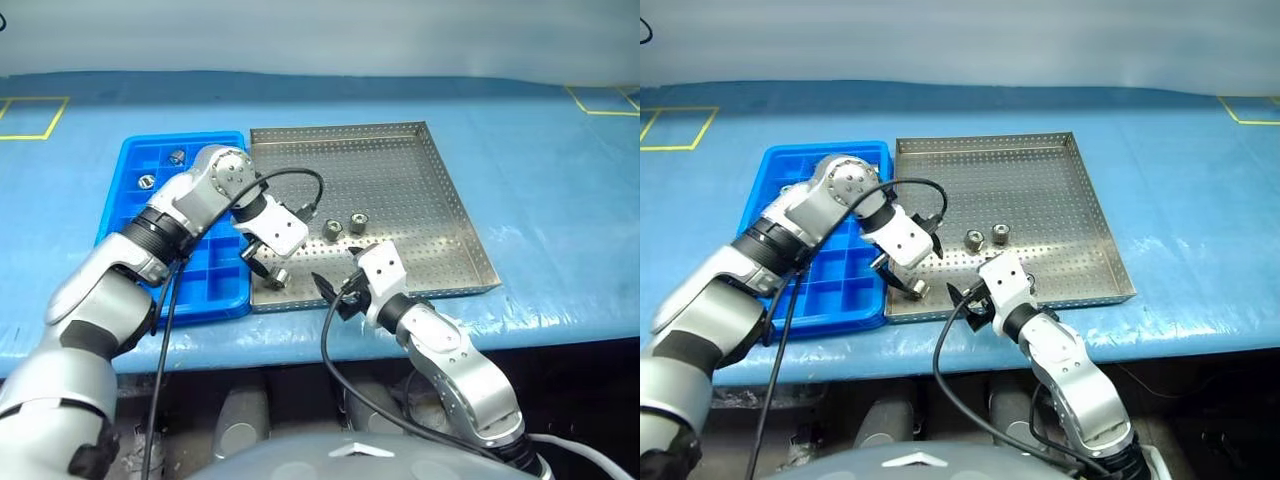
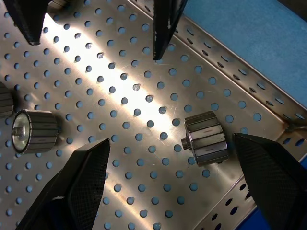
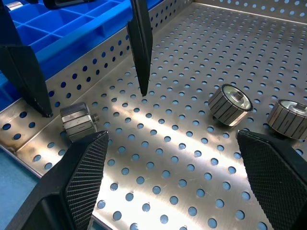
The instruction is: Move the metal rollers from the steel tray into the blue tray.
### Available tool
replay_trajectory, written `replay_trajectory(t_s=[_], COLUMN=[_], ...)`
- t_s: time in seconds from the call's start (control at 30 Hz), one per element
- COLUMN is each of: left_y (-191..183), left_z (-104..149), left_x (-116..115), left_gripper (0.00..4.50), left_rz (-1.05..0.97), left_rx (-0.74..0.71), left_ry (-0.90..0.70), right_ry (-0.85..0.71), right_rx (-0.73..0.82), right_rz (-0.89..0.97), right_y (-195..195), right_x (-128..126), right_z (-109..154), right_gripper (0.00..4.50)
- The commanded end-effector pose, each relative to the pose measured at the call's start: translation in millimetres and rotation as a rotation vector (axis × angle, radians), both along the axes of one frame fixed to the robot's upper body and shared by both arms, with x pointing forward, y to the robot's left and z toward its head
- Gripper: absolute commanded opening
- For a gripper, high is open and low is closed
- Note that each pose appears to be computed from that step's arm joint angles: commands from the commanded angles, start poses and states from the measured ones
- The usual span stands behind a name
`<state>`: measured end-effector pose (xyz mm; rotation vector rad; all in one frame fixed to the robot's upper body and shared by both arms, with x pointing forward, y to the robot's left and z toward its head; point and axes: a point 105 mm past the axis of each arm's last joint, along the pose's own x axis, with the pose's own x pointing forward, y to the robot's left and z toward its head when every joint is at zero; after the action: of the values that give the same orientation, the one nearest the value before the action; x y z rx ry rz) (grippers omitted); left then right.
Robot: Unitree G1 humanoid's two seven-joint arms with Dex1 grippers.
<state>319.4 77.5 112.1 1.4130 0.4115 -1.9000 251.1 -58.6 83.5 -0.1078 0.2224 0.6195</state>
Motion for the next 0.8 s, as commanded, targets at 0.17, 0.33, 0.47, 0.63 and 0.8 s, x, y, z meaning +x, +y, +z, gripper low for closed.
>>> replay_trajectory(t_s=[0.17, 0.33, 0.47, 0.63, 0.8], left_y=[-5, -3, -5, -13, -38], left_z=[-8, -18, -18, -8, 23], left_x=[-2, -4, -4, 0, 38], left_gripper=[4.45, 3.58, 2.25, 1.29, 1.29], left_rz=[-0.054, -0.067, -0.064, -0.011, 0.296], left_rx=[0.081, 0.152, 0.148, 0.048, -0.362], left_ry=[-0.001, 0.005, 0.007, -0.001, -0.198], right_ry=[-0.061, -0.068, -0.073, -0.077, -0.076], right_rx=[0.026, 0.028, 0.031, 0.032, 0.039], right_rz=[-0.023, -0.034, -0.038, -0.039, -0.035], right_y=[-1, -2, -2, -2, -2], right_x=[2, 3, 4, 5, 5], right_z=[15, 15, 16, 17, 19], right_gripper=[4.50, 4.50, 4.50, 4.50, 4.50])
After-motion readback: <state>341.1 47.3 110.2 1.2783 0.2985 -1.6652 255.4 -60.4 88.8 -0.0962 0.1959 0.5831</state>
